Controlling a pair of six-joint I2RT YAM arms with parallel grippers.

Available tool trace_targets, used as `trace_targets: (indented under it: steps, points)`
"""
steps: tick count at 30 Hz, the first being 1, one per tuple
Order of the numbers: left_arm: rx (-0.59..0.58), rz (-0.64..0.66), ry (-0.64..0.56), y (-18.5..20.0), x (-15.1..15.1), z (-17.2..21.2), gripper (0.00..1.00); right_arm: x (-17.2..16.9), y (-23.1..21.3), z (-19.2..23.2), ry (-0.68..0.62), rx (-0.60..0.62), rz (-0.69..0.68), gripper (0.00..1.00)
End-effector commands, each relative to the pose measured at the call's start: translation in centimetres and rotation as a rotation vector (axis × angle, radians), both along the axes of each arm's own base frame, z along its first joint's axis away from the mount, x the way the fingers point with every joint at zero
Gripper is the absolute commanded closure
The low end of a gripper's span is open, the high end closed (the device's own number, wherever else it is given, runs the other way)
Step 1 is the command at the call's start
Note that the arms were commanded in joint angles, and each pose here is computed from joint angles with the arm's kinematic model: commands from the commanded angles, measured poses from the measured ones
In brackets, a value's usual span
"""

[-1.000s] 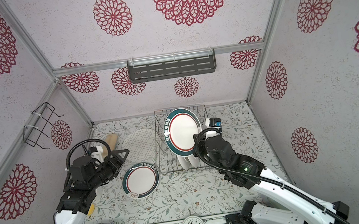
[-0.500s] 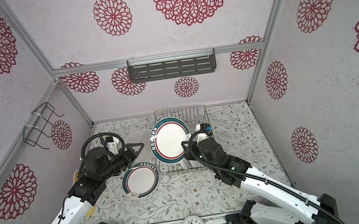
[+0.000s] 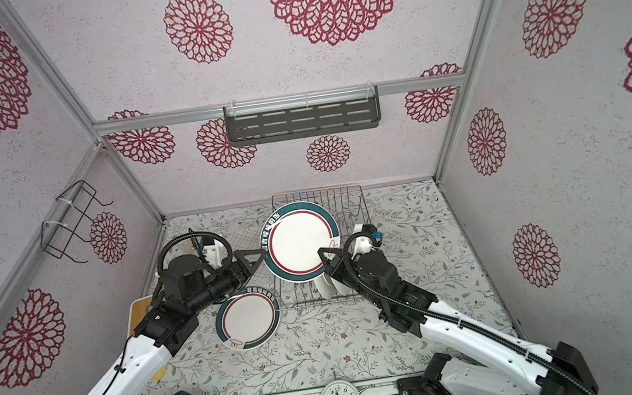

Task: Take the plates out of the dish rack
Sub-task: 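Hold the plate up with the right gripper while the left gripper grasps its rim, then open the right gripper and pull the left gripper back with the plate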

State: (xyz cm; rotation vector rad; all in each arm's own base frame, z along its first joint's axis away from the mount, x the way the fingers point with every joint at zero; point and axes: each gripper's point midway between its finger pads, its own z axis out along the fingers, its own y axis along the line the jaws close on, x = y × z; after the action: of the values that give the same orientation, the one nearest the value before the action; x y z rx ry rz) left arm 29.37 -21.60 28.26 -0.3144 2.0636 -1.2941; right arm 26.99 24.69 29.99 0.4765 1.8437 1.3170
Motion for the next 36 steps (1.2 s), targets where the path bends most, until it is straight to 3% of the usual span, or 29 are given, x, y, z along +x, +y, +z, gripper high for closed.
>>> trace_targets:
  steps: [1,9,24,29,36]
  points:
    - [-0.04,-0.019,-0.066,-1.0,0.1,2.4,0.31,-0.3,-1.0,6.7,-0.124,0.212,-0.027,1.0]
    - [-0.05,-0.059,-0.074,-3.0,0.2,2.7,0.42,-0.3,-0.8,6.7,-0.118,0.235,-0.017,1.0]
    - [-0.056,-0.055,-0.082,-3.6,0.4,2.8,0.88,-0.5,-1.1,6.1,-0.11,0.25,-0.024,0.98]
    - [-0.051,-0.037,-0.088,-3.2,0.4,2.9,1.0,-0.6,-1.3,5.9,-0.108,0.245,-0.023,0.78]
    - [-0.058,-0.02,-0.12,-2.8,0.3,4.0,1.0,-0.7,-1.8,5.5,-0.1,0.234,-0.036,0.37]
